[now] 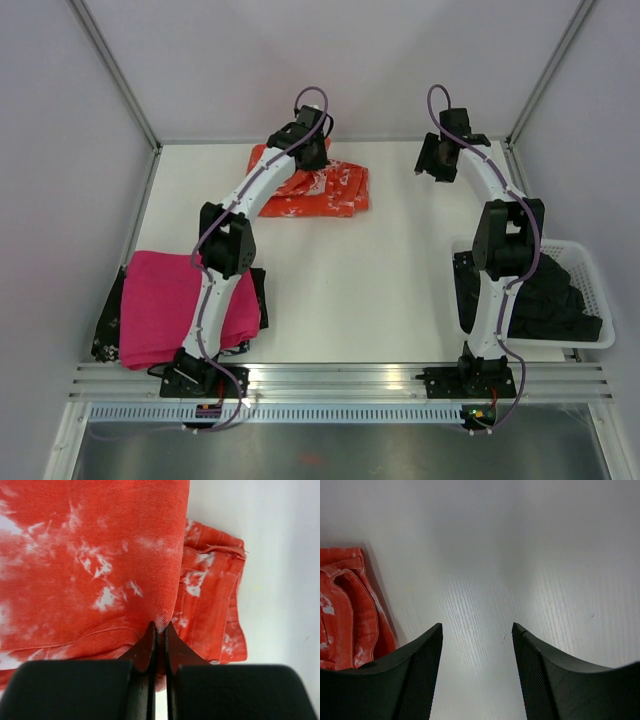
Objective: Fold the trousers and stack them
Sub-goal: Fold the trousers, then neatly place the folded trousers to the corner
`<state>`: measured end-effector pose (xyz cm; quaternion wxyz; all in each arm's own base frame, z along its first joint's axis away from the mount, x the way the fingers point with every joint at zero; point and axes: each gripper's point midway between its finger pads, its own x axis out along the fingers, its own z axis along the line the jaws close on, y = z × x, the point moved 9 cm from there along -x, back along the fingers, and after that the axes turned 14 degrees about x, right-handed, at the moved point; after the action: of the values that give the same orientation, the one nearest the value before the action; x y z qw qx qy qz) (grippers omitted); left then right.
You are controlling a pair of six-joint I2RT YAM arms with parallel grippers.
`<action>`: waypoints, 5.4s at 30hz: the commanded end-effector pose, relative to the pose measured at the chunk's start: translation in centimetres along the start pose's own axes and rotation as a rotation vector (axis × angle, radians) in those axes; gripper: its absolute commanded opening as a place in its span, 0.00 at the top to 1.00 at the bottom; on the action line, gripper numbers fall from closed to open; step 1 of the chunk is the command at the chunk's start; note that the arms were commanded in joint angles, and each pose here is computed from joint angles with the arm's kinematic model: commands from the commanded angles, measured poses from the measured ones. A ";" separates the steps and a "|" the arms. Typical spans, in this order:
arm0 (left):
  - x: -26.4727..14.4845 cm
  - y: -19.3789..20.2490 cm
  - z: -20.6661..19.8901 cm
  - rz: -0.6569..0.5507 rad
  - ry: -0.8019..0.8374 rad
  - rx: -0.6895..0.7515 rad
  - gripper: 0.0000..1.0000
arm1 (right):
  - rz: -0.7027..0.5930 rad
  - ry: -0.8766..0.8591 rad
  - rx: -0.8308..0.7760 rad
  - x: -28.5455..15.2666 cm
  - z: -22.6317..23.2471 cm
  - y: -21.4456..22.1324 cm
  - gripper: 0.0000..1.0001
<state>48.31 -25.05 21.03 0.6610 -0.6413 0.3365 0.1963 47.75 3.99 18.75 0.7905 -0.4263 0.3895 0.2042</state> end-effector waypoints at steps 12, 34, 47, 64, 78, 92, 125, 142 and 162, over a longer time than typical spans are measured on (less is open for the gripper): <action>0.5 -0.6 -9.7 -0.106 0.262 -0.174 0.98 | 0.008 -0.065 -0.006 -0.2 0.2 0.4 0.35; -2.5 -1.3 -12.3 -0.182 0.319 -0.190 0.98 | 0.184 -0.335 0.047 6.7 4.1 9.6 0.80; 0.2 1.5 -16.6 -0.165 0.507 -0.215 0.98 | 0.145 -0.173 0.082 6.6 1.3 9.1 0.84; -2.2 0.4 -14.6 -0.137 0.449 -0.090 0.00 | 0.042 -0.283 0.043 1.0 3.1 0.7 0.37; -3.2 -1.5 14.1 -0.084 0.091 -0.285 0.07 | 0.185 -0.464 -0.083 -1.2 7.9 4.1 0.29; 3.6 3.7 15.6 0.062 0.391 -0.151 0.06 | 0.350 -0.139 -0.233 6.0 -0.2 10.9 0.81; 8.4 8.1 9.7 0.182 0.423 -0.240 0.98 | 0.201 -0.142 -0.169 6.8 1.4 5.5 0.10; 4.3 6.8 9.4 0.161 0.245 -0.223 0.98 | 0.390 -0.296 -0.033 8.4 1.6 9.4 1.00; -24.3 4.7 22.6 0.061 -0.163 -0.403 0.98 | 0.320 -0.842 -0.105 -12.6 16.6 11.1 1.00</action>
<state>37.00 -4.48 31.19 0.5195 -0.7404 0.3502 0.2434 41.74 23.11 24.92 0.8055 -0.3128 0.1219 0.4883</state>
